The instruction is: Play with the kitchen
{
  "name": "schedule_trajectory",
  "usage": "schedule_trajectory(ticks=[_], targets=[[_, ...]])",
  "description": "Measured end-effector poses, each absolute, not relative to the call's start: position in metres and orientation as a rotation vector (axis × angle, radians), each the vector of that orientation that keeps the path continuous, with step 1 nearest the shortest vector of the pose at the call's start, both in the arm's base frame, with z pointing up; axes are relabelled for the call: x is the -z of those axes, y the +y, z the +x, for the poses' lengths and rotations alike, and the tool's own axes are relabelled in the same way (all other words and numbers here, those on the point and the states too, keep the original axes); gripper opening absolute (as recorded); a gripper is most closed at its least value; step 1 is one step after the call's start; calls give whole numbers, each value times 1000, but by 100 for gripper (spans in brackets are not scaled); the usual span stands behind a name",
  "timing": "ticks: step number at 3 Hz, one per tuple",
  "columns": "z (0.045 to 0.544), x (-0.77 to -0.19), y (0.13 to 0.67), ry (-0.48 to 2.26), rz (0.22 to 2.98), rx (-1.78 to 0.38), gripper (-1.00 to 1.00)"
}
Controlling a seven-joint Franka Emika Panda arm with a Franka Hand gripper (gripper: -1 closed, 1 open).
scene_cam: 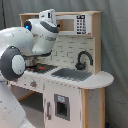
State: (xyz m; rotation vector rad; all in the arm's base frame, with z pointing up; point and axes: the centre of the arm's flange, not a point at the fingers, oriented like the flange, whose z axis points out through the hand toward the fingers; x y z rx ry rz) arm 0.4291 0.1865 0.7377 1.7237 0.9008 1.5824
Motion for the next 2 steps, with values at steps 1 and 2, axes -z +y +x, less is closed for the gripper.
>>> schedule_trajectory(ticks=[1, 2], targets=[[447, -742, 200, 922, 1728, -1593, -100], [463, -746, 211, 938, 1740, -1589, -100]])
